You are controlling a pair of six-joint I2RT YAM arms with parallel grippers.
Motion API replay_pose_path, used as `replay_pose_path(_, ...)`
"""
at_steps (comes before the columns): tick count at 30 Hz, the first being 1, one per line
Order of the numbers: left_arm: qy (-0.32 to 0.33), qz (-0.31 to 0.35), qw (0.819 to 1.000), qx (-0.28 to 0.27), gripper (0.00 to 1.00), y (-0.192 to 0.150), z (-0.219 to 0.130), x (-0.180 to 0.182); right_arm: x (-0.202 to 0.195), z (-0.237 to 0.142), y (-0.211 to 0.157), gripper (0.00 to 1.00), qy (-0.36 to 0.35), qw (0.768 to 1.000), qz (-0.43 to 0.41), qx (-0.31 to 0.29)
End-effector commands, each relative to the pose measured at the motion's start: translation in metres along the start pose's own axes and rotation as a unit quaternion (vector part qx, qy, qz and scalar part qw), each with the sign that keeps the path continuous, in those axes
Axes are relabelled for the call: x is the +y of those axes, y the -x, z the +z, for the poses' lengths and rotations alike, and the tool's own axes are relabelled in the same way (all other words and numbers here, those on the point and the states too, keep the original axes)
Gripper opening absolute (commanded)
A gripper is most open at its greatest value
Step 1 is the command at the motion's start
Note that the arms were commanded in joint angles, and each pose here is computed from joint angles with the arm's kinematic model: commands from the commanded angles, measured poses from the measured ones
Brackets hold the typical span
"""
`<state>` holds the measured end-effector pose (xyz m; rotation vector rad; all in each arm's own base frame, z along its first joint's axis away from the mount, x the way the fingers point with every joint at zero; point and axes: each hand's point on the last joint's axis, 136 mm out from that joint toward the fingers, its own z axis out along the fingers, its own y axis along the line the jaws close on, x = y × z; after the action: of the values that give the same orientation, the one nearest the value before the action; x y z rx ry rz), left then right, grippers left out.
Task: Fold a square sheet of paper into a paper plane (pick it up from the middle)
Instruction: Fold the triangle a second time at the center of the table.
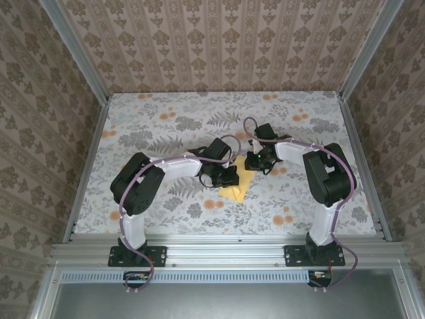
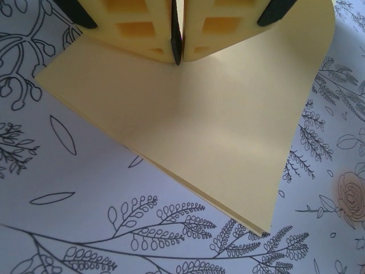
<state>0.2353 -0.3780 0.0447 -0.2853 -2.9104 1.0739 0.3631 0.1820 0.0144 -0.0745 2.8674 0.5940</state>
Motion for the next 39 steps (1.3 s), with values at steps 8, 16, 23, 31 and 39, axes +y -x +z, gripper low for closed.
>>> replay_pose_path(8,-0.01,0.009,1.0,0.004,0.06,0.012,0.012,-0.011,-0.01,0.016,-0.017,0.15,-0.024,0.999,-0.009,0.033)
replay_pose_path(16,-0.002,0.007,1.0,0.0,0.06,0.018,0.019,-0.007,-0.011,0.017,-0.019,0.14,-0.025,0.999,-0.008,0.035)
replay_pose_path(23,-0.001,0.004,1.0,0.001,0.06,0.02,0.023,-0.005,-0.011,0.018,-0.019,0.14,-0.026,0.999,-0.008,0.036)
replay_pose_path(31,-0.004,0.009,1.0,0.002,0.06,0.022,0.024,-0.007,-0.013,0.019,-0.022,0.14,-0.028,0.999,-0.009,0.04)
replay_pose_path(39,-0.003,0.008,1.0,0.007,0.06,0.021,0.028,-0.004,-0.013,0.018,-0.022,0.14,-0.029,0.999,-0.008,0.041)
